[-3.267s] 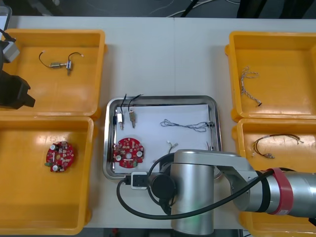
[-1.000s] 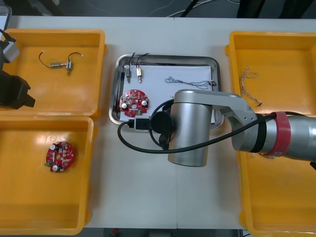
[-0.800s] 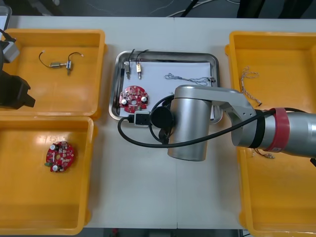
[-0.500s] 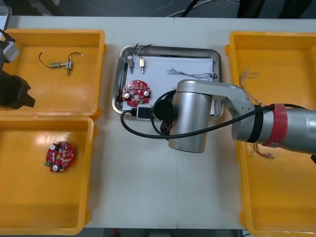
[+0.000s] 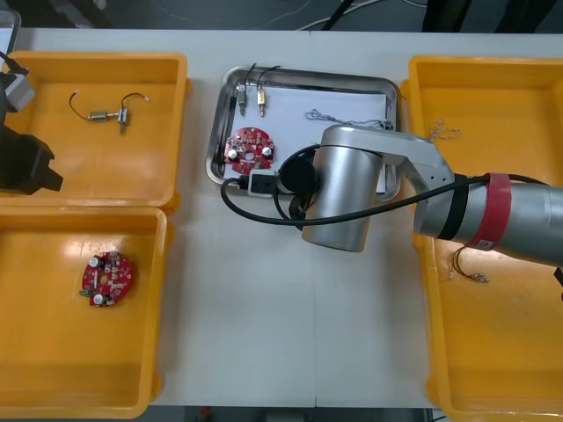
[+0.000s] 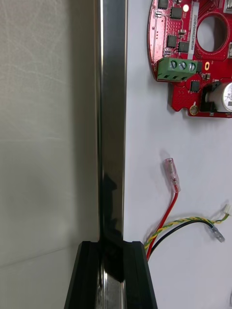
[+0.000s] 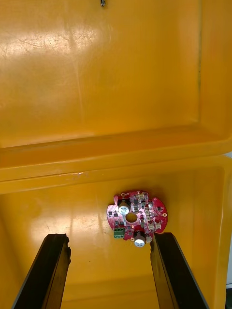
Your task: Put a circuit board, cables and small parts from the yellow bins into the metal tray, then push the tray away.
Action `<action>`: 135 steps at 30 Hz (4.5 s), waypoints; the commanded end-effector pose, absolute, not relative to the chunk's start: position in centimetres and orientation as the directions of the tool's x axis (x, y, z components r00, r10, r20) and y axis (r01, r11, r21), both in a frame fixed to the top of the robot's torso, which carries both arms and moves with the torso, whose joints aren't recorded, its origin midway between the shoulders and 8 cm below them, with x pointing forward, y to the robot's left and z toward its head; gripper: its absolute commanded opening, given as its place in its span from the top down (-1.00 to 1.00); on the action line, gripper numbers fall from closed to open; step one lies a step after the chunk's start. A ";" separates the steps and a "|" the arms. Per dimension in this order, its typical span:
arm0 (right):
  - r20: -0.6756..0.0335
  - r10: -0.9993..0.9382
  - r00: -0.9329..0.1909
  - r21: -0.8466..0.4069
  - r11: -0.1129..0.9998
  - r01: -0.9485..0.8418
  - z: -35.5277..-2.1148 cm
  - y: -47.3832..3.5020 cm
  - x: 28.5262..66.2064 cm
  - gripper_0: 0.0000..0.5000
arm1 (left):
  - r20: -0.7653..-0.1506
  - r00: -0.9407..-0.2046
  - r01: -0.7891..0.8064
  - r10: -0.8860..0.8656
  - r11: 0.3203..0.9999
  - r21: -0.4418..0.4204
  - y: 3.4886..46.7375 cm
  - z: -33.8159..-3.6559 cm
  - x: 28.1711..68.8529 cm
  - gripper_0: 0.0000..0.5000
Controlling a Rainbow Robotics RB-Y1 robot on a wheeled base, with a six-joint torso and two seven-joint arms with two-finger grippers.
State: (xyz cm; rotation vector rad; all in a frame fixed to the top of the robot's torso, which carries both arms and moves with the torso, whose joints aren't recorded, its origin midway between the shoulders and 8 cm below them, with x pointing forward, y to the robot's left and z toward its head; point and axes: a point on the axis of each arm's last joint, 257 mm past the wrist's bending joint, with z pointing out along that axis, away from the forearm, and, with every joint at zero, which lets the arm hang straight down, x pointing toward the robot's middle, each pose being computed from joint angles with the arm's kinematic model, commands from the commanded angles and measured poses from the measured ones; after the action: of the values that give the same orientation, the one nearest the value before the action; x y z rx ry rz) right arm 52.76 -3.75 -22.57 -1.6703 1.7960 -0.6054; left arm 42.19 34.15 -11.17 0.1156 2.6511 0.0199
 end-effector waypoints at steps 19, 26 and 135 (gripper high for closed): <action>-0.132 -0.982 0.134 -0.768 0.015 -0.640 -17.4 -0.1 55.7 1.00 | -0.484 -0.875 0.023 0.019 1.000 -0.002 34.2 -10.8 41.9 -1.00; -0.120 -0.983 0.140 -0.779 0.006 -0.627 -16.9 -0.4 56.7 1.00 | -0.484 -0.875 0.023 0.019 1.000 -0.002 34.2 -10.8 41.9 -1.00; -0.271 -0.938 -0.215 -0.472 0.324 -0.820 -12.6 -8.9 42.9 -1.00 | -0.484 -0.875 0.023 0.019 1.000 -0.002 34.2 -10.8 41.9 -1.00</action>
State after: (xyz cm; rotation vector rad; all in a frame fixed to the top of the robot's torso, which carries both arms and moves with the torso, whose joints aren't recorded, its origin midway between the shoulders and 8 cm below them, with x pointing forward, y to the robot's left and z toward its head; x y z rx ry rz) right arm 43.34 -7.66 -14.03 -1.6652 2.0393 -0.3450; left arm 42.15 34.16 -11.24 0.1152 2.6527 0.0195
